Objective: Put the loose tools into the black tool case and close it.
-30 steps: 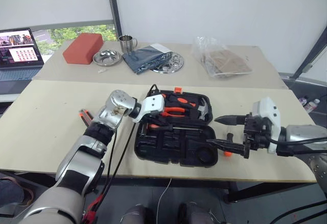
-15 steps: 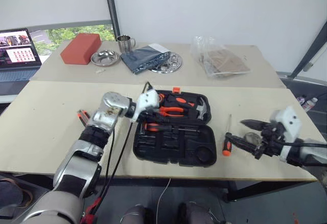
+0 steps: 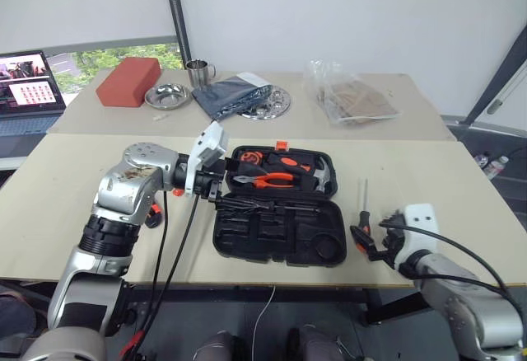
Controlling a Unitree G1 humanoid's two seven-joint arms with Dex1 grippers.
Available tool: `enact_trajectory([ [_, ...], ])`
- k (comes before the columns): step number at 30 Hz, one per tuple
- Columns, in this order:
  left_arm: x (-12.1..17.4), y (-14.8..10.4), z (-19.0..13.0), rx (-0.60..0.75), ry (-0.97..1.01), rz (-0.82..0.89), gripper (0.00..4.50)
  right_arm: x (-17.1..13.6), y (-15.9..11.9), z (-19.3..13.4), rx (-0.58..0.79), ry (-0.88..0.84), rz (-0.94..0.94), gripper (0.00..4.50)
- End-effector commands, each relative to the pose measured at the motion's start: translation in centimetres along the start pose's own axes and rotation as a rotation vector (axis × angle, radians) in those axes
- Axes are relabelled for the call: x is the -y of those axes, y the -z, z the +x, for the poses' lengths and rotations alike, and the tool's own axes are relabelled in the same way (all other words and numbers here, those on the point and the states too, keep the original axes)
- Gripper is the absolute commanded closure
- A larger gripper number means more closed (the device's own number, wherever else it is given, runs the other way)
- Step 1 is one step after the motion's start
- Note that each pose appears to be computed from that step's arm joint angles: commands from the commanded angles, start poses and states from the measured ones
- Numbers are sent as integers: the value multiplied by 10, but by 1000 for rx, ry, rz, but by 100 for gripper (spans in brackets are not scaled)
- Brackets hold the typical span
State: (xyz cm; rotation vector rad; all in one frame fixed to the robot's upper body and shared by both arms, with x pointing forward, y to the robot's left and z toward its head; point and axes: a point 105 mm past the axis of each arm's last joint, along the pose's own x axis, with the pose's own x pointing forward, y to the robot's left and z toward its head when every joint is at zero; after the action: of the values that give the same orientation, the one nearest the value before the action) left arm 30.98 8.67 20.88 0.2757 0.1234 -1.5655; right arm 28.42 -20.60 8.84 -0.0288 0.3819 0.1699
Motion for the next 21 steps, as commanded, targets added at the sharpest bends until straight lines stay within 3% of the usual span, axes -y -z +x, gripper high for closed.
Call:
enact_trajectory([
  [1, 3, -3, 2, -17, 0, 49, 0, -1, -4, 5, 9, 55, -4, 79],
  [5, 3, -1, -1, -29, -4, 54, 0, 3, -2, 7, 16, 148, 69, 213],
  [7, 1, 0, -4, -42, -18, 63, 0, 6, -15, 5, 93, 208, 184, 278],
  [9, 0, 4, -16, -62, -32, 37, 0, -8, -49, 0, 221, 118, 203, 344],
  [12, 4, 9, -28, -83, -34, 28, 0, -30, -80, -6, 305, -76, 101, 344],
  [15, 12, 18, -36, -113, -23, 27, 0, -51, -95, -9, 299, -344, -143, 344],
  [21, 20, 27, -45, -147, -12, 23, 0, -67, -85, 2, 174, -753, -637, 344],
])
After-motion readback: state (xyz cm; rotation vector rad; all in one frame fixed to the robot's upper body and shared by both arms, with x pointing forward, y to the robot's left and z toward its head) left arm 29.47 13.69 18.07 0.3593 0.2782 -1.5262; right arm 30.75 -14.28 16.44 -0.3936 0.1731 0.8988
